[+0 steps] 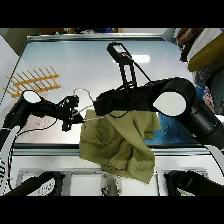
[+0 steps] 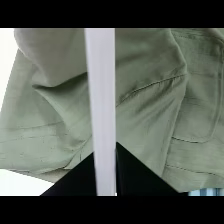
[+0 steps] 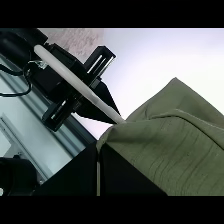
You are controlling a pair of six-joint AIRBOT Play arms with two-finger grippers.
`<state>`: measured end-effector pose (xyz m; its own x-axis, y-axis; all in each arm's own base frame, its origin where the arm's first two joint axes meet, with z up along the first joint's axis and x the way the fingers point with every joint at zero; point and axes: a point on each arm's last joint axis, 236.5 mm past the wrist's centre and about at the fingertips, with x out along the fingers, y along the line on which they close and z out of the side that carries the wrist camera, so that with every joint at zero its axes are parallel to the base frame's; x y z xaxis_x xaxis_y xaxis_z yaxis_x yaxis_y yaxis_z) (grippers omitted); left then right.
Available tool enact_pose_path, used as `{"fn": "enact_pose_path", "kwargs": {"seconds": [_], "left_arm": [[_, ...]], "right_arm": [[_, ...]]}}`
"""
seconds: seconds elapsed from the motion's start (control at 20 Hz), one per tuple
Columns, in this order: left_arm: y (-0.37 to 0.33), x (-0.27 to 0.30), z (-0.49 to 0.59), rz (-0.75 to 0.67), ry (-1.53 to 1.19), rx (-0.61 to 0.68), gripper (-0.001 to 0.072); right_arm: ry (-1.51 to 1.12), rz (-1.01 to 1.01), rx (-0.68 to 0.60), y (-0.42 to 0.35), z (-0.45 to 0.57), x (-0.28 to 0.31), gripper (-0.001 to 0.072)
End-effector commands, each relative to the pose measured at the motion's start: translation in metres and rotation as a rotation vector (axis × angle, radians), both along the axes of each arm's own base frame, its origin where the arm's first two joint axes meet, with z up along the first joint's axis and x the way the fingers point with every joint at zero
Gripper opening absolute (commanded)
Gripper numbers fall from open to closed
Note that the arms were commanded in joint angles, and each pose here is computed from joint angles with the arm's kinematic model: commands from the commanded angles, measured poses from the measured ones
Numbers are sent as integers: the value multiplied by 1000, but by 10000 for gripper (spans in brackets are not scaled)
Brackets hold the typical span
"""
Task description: Fold the clothes and pants, and hang the long-sleeved shirts on hangers.
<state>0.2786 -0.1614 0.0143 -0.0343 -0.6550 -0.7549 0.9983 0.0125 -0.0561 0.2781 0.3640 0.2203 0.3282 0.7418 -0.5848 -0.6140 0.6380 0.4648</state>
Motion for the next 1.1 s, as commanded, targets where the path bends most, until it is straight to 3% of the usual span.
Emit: {"fn": "enact_pose_path", "kwargs": {"seconds": [0.0,0.3,0.35,0.4,0.45,0.75,1.05], "left_arm": [[0,0,0,-1,0,0,15],[0,0,0,-1,0,0,15],[0,0,0,0,0,0,15],[0,0,0,0,0,0,15],[0,0,0,0,0,0,15],[0,0,0,-1,1,1,15],[0,0,0,-1,1,1,15]], "right_arm": [[17,-1,7,8,-6,2,16],[13,6,12,15,-9,2,29],[13,6,12,15,-9,2,82],[12,6,12,15,-9,2,275],[12,6,11,15,-9,2,412],[-53,34,-11,3,4,-4,417],[-33,60,-130,-30,-4,-20,430]]}}
